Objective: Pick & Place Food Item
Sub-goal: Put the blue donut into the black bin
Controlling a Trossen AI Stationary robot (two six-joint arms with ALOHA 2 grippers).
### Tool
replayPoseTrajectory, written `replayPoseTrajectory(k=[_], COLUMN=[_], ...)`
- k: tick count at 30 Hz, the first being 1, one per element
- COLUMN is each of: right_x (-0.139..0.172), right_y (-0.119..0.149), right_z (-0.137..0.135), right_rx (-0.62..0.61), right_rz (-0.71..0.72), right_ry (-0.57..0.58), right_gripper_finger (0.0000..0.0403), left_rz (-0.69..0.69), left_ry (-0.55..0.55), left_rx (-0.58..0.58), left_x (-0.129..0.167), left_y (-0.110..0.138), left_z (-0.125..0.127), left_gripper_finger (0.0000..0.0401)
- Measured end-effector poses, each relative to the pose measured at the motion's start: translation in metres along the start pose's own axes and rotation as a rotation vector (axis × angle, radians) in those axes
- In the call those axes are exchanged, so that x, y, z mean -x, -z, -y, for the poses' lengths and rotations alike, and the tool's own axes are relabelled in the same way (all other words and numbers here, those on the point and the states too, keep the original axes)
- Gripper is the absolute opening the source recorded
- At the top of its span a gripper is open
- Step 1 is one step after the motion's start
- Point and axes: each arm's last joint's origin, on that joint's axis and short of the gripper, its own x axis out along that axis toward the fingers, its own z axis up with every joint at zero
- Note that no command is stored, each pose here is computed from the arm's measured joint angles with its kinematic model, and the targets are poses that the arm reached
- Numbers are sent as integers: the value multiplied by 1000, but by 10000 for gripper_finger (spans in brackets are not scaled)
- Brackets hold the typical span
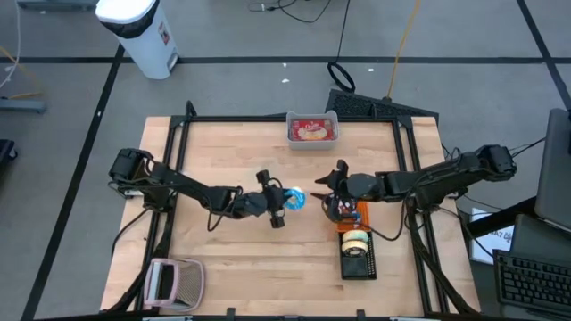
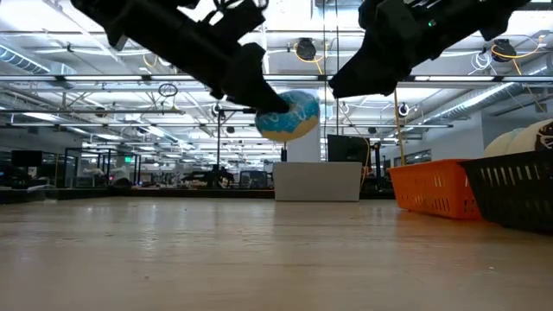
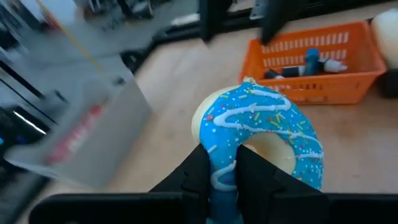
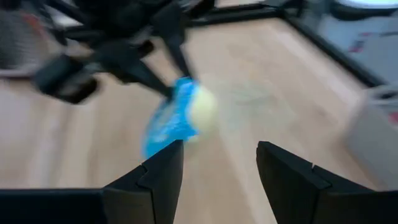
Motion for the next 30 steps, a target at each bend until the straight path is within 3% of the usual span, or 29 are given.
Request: replayPoseTrajectory(k=[4,9,15,30], right_x=[-1,1,3,3], right_y=[6,20,30,29], right_z=[0,3,10,10], right_rx=[-57,-90,-140,-257], right_rz=[70,199,255,239], right_ry=[-115,-166,-164,-228], right_gripper_finger=[194,194,197,261], left_rz=[18,33,65,92], left_ry=[-28,-15,-7,-35], left_rx=[-130,-240,-245,-284], left_x=[0,2,4,5], left_y=[-8,-14,-23,-27], left_z=[-1,3,8,7], left_gripper_finger=[60,60,60,60])
